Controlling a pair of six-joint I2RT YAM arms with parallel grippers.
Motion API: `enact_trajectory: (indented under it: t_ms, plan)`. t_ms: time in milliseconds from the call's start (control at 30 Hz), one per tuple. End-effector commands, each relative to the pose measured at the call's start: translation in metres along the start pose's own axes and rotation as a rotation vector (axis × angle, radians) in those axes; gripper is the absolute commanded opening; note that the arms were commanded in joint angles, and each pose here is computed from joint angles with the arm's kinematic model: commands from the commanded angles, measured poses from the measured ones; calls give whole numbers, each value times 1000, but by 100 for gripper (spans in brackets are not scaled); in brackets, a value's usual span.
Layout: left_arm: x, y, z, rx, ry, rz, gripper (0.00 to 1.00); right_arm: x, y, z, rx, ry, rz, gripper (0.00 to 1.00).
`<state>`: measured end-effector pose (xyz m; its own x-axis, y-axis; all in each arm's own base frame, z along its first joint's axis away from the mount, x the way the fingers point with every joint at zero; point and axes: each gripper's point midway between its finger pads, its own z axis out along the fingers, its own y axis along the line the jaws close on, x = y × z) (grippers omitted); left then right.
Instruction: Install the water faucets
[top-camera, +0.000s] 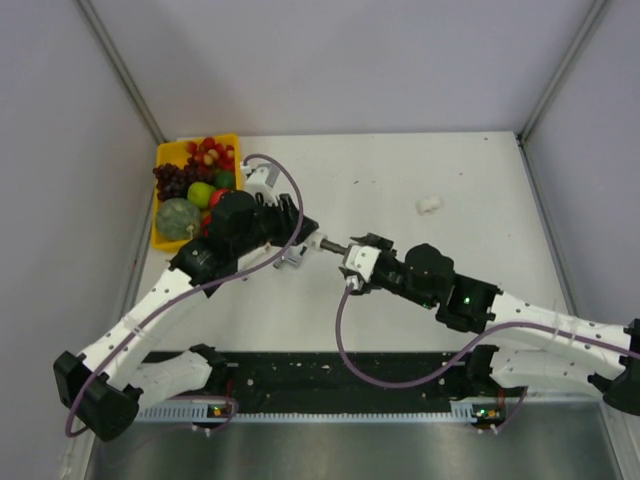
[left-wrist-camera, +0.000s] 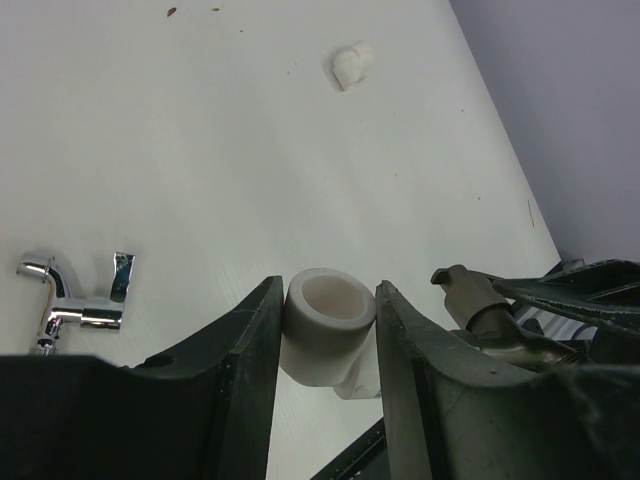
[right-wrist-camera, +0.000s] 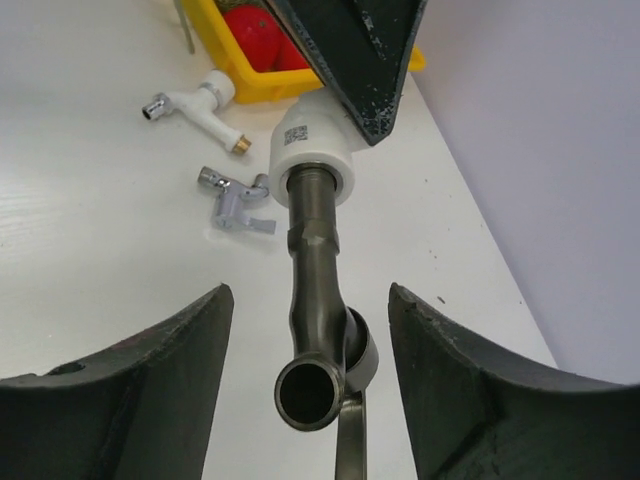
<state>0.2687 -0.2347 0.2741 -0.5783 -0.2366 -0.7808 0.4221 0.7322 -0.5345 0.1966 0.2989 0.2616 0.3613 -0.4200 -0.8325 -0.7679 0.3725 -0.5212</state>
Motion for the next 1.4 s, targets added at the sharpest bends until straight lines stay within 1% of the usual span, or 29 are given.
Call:
enact_trajectory:
  t_ms: [0, 67, 133, 167, 200, 233, 267, 300, 333, 433, 567, 600, 667, 700, 767, 867, 967, 1033, 1067, 1133, 1167, 1200, 1300, 1367]
  plan:
    - [-36, -29, -9, 86, -84, 24, 0, 1, -17, 1, 104, -3, -26, 58]
    - [-38, -32, -10, 92, -88, 27, 0, 5, -15, 2, 106, -7, -22, 52]
    - [-40, -33, -11, 96, -91, 26, 0, 8, -14, 5, 106, -17, -2, 39]
    - [-41, -35, -12, 106, -95, 26, 0, 6, -14, 5, 111, -27, 20, 31]
    - [-44, -37, -13, 114, -112, 34, 0, 3, -13, 7, 111, -49, 48, 16]
    - [-48, -37, -15, 118, -136, 38, 0, -2, -13, 7, 109, -80, 90, 6]
    - [-52, -39, -18, 130, -166, 45, 0, -8, -14, 7, 118, -123, 148, 0]
    - [-49, -37, -18, 133, -183, 48, 0, -15, -14, 6, 122, -173, 205, 0]
    - [-54, -37, -22, 144, -228, 55, 0, -26, -17, 5, 133, -237, 293, 0]
    - [-62, -37, -35, 198, -390, 78, 0, -51, -30, -2, 166, -416, 558, 0]
    - [-62, -34, -57, 286, -603, 109, 0, -68, -45, -11, 169, -628, 1045, 0]
    - [-64, -34, -64, 305, -657, 126, 0, -70, -46, -14, 150, -682, 1211, 0]
    - [-63, -31, -71, 317, -722, 159, 0, -66, -51, -16, 141, -760, 1430, 0]
    - [-64, -32, -75, 326, -756, 190, 0, -63, -54, -16, 134, -799, 1572, 0]
    - [-62, -31, -80, 338, -804, 231, 0, -56, -51, -8, 84, -829, 1793, 0]
    - [-57, -29, -86, 360, -878, 289, 0, -52, -49, -2, -21, -894, 2043, 0]
    - [-51, -22, -90, 355, -938, 327, 0, -57, -52, 0, -88, -976, 2156, 0]
    - [-48, -14, -86, 326, -933, 319, 0, -56, -53, 4, -96, -989, 2193, 0]
    - [-47, -11, -84, 312, -927, 317, 0, -54, -54, 6, -87, -993, 2205, 1]
    - [-46, -6, -79, 285, -907, 294, 0, -52, -56, 7, -72, -1005, 2214, 13]
    - [-48, 4, -76, 233, -903, 266, 0, -51, -57, 6, -65, -1012, 2212, 15]
    - [-47, 10, -72, 200, -881, 246, 0, -49, -56, 6, -60, -1010, 2211, 20]
    - [-49, 35, -63, 56, -823, 134, 0, -44, -53, 7, -48, -989, 2210, 45]
    - [-52, 45, -62, -10, -808, 87, 0, -40, -49, 8, -38, -962, 2211, 60]
